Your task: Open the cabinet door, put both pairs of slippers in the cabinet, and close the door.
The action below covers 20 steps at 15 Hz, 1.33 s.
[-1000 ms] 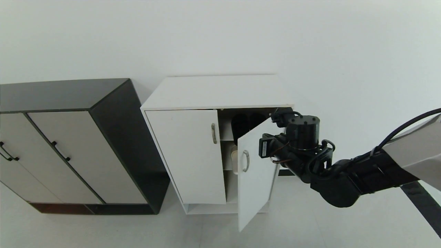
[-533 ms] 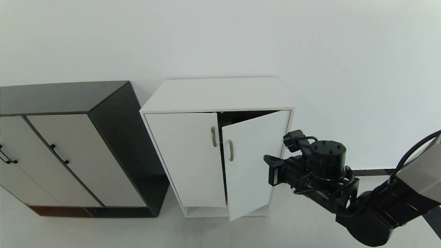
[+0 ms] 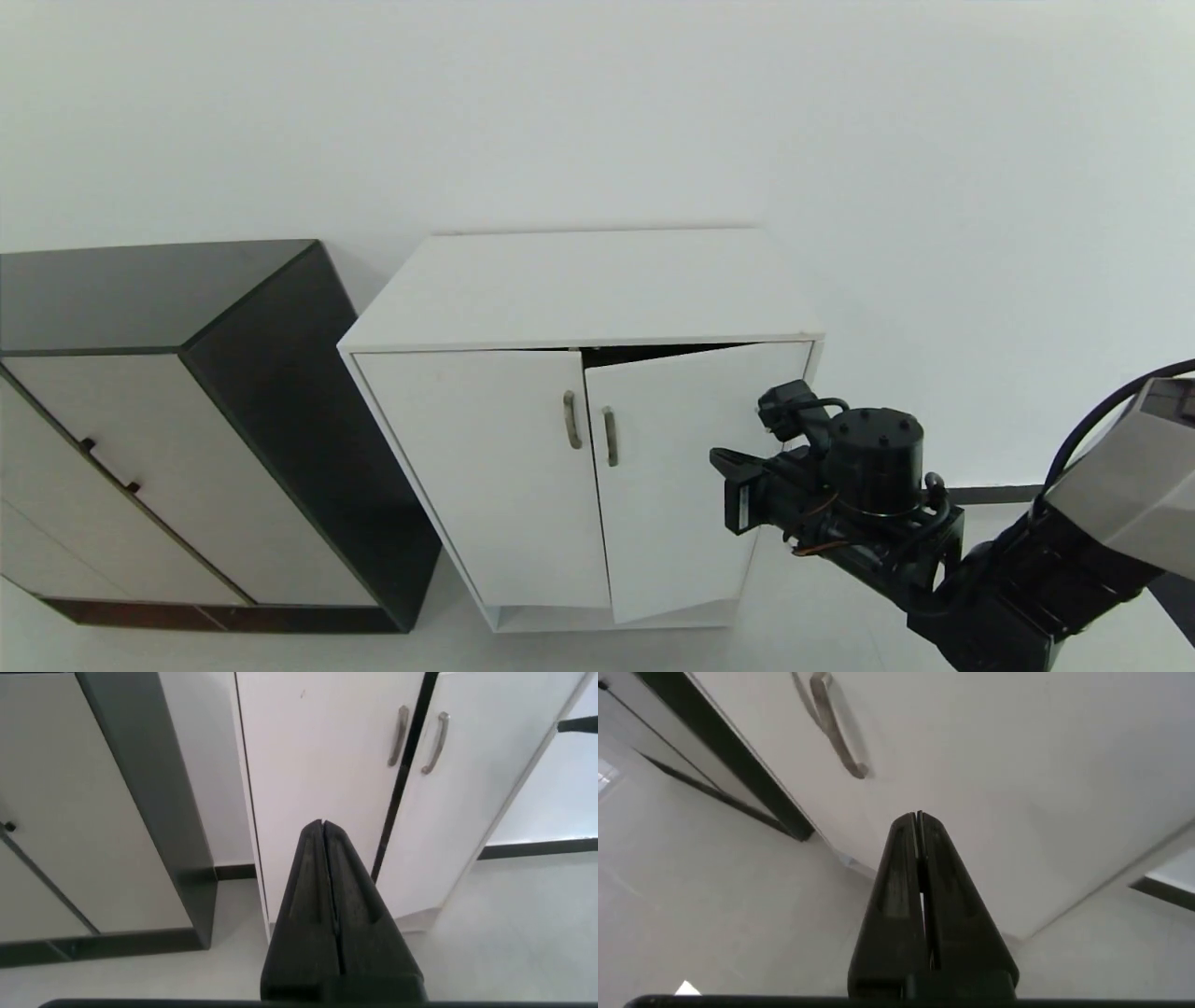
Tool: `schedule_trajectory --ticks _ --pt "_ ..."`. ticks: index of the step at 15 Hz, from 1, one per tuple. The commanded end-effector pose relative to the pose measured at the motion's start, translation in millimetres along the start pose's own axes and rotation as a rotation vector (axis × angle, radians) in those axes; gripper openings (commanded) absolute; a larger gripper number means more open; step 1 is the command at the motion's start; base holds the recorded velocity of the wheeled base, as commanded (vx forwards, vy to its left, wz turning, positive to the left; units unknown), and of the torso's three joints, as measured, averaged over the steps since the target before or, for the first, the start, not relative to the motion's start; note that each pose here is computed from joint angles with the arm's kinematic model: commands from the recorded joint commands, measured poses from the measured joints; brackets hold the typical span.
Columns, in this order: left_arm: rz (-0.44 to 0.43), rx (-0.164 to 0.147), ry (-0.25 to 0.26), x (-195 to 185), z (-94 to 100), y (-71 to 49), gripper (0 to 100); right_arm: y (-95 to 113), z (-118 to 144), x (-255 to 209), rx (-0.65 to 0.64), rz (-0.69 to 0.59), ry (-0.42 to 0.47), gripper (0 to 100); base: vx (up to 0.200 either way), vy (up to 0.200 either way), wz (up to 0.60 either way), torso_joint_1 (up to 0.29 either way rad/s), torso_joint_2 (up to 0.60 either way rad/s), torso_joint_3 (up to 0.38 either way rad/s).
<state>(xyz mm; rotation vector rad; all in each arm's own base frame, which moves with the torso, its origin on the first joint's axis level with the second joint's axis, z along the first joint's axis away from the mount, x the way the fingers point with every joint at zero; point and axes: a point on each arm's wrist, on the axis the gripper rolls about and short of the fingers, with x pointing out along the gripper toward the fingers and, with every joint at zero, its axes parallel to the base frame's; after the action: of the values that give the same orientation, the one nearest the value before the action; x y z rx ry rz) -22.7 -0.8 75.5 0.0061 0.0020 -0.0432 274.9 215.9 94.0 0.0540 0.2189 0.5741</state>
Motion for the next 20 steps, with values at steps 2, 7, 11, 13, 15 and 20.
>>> schedule_trajectory --ticks 2,7,11,13,15,20 --pt "0.000 0.000 0.001 0.1 0.1 0.0 0 4.0 -7.0 22.8 -0.005 0.002 -0.005 0 0.000 0.000 0.00 0.000 0.00 0.000" --pt "0.000 0.000 0.001 0.1 0.1 0.0 0 -0.9 5.8 63.4 0.007 -0.014 -0.081 0 0.000 0.000 0.00 0.000 0.00 0.000" --pt "0.000 0.000 0.001 0.1 0.1 0.0 0 -10.9 17.1 81.9 0.009 -0.043 -0.079 0 0.000 0.000 0.00 0.000 0.00 0.000" --pt "0.000 0.000 0.001 0.1 0.1 0.0 0 -16.4 20.1 88.8 0.010 -0.054 -0.088 0 0.000 0.000 0.00 0.000 0.00 0.000" --pt "0.000 0.000 0.002 0.1 -0.1 0.0 0 -19.4 22.4 92.6 0.010 -0.062 -0.089 0 0.000 0.000 0.00 0.000 0.00 0.000" --pt "0.000 0.000 0.001 0.1 0.1 0.0 0 -22.1 22.7 95.5 0.010 -0.069 -0.093 0 0.000 0.000 0.00 0.000 0.00 0.000"
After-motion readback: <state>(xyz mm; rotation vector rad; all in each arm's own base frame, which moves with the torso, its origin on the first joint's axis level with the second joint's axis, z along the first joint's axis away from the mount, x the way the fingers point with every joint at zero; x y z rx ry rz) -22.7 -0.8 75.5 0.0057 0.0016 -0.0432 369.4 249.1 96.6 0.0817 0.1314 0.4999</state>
